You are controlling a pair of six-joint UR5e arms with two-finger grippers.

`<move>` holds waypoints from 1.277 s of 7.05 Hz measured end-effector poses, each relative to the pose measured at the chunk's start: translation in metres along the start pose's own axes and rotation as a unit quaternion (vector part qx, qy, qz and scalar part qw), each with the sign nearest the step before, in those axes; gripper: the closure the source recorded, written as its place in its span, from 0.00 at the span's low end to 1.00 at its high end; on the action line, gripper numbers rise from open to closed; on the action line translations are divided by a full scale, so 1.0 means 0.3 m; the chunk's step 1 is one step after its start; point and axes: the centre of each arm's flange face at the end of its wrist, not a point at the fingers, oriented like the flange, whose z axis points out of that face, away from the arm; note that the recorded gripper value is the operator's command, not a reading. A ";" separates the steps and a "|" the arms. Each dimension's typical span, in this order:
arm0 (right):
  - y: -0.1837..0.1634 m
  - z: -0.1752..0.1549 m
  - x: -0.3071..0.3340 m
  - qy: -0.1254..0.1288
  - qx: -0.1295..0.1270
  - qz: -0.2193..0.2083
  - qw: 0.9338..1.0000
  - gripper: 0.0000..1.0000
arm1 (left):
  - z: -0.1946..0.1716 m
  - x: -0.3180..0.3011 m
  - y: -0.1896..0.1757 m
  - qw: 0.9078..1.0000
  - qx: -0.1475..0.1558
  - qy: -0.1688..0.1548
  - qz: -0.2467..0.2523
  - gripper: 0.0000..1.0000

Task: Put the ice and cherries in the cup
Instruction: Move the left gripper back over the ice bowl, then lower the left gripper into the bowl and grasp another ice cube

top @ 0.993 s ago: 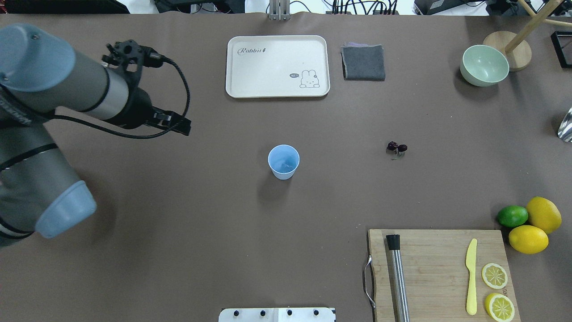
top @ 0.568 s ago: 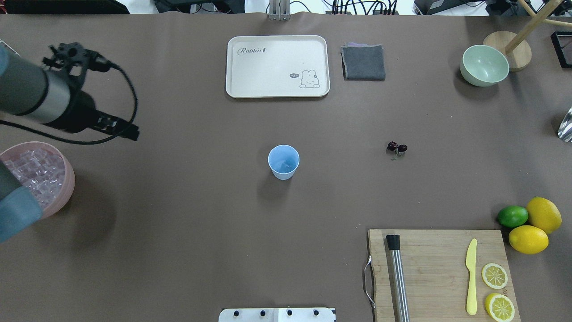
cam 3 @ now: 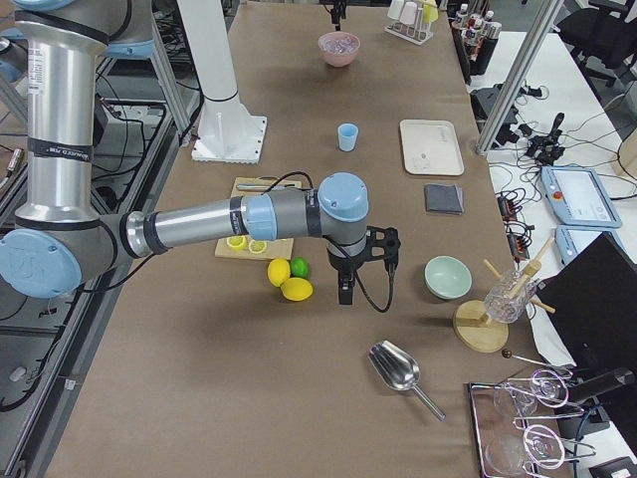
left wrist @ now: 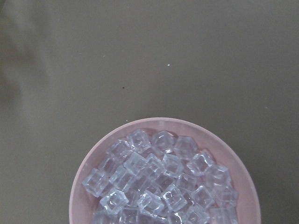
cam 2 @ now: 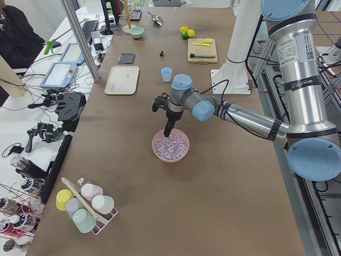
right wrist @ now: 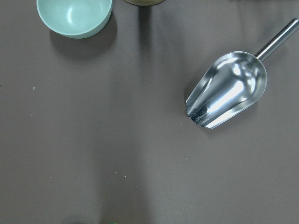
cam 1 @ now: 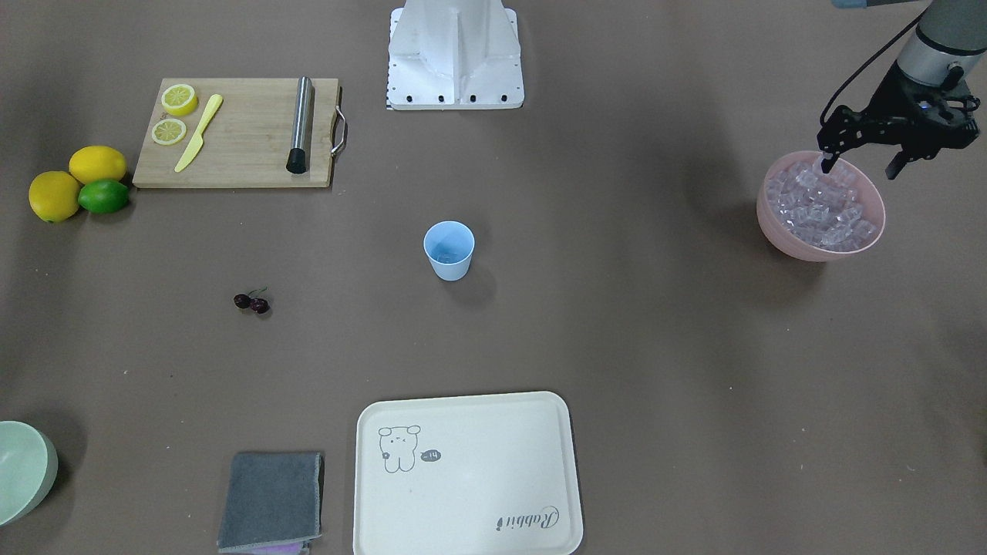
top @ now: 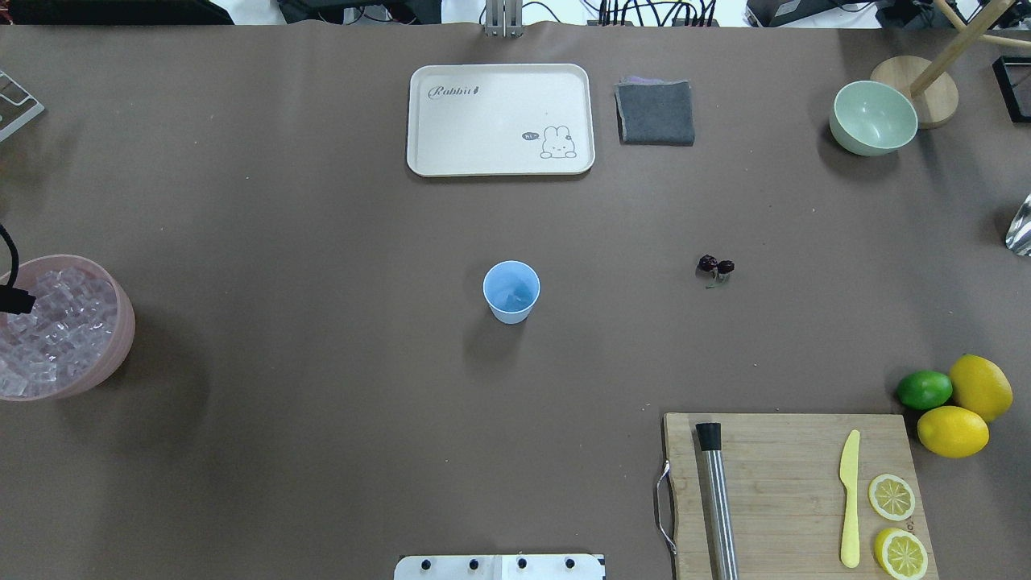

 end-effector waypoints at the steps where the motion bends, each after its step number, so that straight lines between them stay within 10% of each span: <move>1: 0.001 0.000 0.001 0.001 0.000 0.001 1.000 0.00 | 0.017 -0.016 -0.005 0.997 -0.002 -0.003 -0.071 0.03; 3: -0.004 -0.003 -0.001 0.004 0.002 -0.001 1.000 0.00 | 0.058 -0.032 -0.020 0.988 -0.005 -0.009 -0.157 0.03; 9: -0.004 -0.008 -0.006 0.004 0.003 -0.002 1.000 0.00 | 0.201 -0.018 -0.130 0.985 -0.030 -0.003 -0.169 0.15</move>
